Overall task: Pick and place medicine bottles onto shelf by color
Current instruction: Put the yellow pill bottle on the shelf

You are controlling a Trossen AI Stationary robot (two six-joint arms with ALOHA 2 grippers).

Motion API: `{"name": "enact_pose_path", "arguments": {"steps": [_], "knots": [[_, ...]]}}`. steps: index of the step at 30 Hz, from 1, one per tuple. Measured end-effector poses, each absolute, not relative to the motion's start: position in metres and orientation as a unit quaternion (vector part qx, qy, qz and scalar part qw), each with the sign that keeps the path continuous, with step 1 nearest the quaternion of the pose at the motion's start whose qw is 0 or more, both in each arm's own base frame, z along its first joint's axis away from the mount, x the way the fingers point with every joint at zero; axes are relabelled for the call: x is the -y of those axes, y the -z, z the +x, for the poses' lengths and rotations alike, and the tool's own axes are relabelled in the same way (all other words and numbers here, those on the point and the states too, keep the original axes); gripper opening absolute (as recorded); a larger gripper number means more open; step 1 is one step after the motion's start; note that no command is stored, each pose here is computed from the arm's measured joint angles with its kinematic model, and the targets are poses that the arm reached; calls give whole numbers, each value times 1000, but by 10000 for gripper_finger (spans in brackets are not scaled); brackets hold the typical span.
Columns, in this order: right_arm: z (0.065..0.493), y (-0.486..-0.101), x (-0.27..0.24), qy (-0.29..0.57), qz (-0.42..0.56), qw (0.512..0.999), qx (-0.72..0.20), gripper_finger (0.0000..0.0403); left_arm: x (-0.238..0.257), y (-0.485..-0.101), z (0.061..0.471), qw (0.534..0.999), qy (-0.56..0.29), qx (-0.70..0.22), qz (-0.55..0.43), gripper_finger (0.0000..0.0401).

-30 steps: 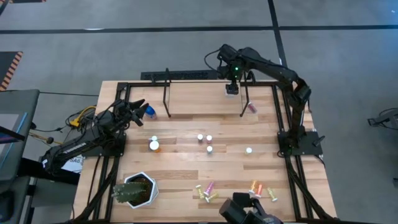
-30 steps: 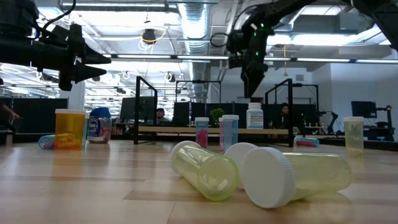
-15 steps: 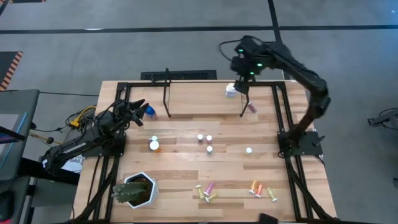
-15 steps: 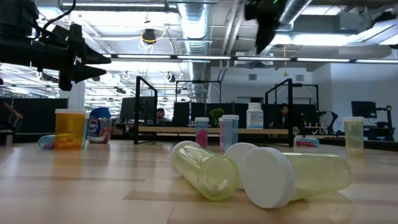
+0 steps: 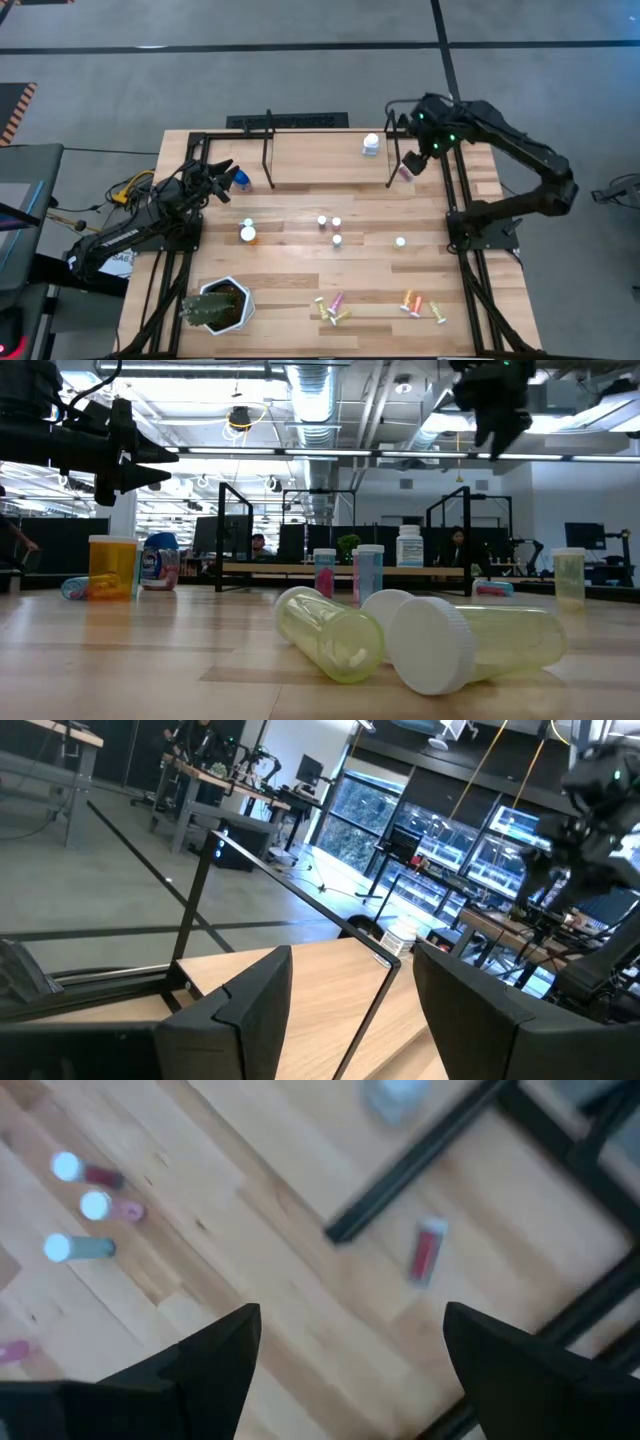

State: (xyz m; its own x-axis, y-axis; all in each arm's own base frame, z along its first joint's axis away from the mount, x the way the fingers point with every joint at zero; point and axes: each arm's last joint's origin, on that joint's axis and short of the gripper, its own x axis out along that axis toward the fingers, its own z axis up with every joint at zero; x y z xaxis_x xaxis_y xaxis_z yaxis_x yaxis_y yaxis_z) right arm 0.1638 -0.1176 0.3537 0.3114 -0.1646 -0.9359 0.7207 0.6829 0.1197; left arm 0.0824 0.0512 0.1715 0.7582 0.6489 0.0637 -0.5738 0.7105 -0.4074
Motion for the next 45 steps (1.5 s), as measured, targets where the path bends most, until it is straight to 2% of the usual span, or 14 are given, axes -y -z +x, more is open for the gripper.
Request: {"name": "enact_pose_path", "arguments": {"steps": [8, 18, 23, 34, 45], "knots": [[151, -314, 92, 272, 337, 739, -516, 336, -51, -171, 82, 919, -332, 102, -185, 198], [171, -271, 36, 267, 399, 707, -519, 336, -51, -172, 82, 919, -333, 102, -185, 198], [188, -253, 6, 281, 431, 673, -531, 336, -51, -171, 82, 919, -332, 102, -185, 198], [218, -223, -46, 303, 418, 654, -553, 336, -51, -171, 82, 919, -333, 101, -185, 198], [229, -200, -53, 321, 381, 636, -589, 336, -51, -172, 82, 919, -333, 102, -185, 198]]}}
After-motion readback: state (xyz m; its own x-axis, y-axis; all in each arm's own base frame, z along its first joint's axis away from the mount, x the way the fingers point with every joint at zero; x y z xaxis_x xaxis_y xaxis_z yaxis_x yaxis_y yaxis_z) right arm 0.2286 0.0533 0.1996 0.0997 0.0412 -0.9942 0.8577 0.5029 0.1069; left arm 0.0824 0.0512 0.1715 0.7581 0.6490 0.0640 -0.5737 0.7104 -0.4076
